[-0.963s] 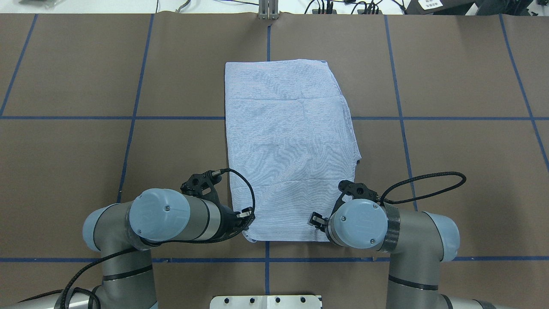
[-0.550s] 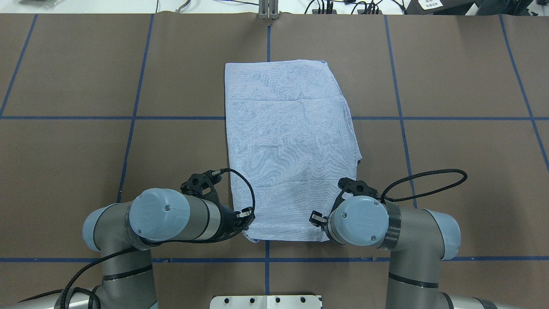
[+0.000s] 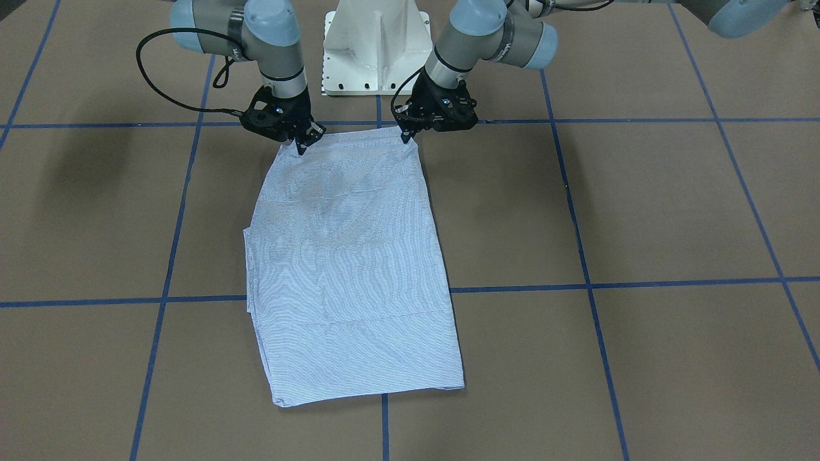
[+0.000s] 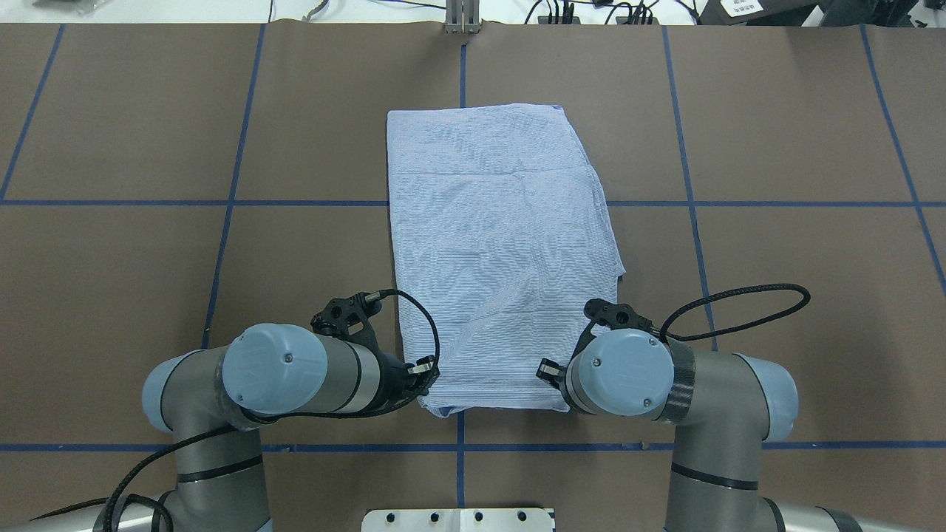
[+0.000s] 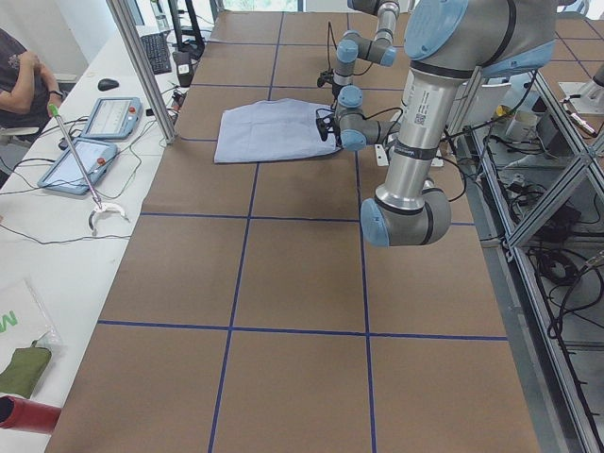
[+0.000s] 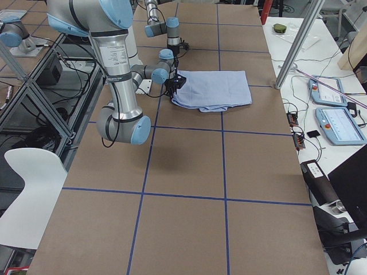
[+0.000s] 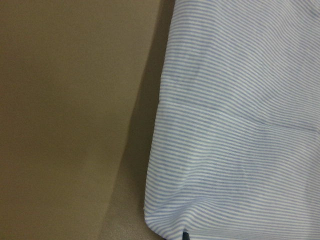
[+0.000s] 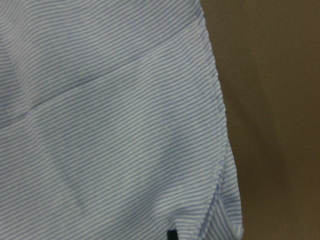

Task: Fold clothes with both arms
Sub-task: 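Pinch the near shirt edge with both grippers at its two corners, then lift the near edge with both grippers and fold it away from the robot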

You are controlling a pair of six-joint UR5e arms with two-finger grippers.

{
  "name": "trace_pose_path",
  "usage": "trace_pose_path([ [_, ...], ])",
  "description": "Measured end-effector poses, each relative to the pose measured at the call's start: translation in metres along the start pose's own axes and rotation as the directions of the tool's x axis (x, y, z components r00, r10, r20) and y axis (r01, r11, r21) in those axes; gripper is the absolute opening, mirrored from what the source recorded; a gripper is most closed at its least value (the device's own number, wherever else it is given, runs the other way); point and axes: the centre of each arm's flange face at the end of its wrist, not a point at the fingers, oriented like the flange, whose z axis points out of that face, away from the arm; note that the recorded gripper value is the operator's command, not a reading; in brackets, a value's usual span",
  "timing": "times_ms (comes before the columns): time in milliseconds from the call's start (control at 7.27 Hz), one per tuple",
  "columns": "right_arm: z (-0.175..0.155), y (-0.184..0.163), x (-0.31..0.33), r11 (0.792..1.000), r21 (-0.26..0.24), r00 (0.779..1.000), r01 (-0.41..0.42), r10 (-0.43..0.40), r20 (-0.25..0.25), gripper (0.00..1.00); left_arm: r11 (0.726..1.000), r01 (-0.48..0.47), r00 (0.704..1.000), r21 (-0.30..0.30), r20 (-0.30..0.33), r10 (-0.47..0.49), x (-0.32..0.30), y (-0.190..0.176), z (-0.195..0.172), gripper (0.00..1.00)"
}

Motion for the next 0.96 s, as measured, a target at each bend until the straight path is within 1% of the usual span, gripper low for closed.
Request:
trace_pose_path([
  [275, -0.018, -0.003, -0.003, 1.0, -0.012, 0.999, -0.003, 0.003, 0.033, 0.0, 1.0, -0.003, 1.0, -0.005, -0.017, 0.003, 0.004, 0.003, -0.008, 0.0],
  [550, -0.035, -0.004, -0.002, 0.999, -0.048, 0.998, 0.0, 0.002, 0.056, 0.0, 1.0, -0.007, 1.0, -0.01, -0.031, 0.006, 0.01, 0.008, -0.025, 0.0],
  [688, -0.045, -0.002, -0.002, 0.997, -0.071, 0.998, 0.005, 0.0, 0.07, 0.0, 1.0, -0.008, 1.0, -0.012, -0.023, 0.007, 0.015, 0.014, -0.041, 0.0],
  [963, -0.072, -0.001, 0.006, 0.992, -0.128, 0.995, 0.013, 0.0, 0.101, 0.0, 1.0, -0.007, 1.0, -0.017, 0.014, 0.007, 0.023, 0.028, -0.077, 0.0],
])
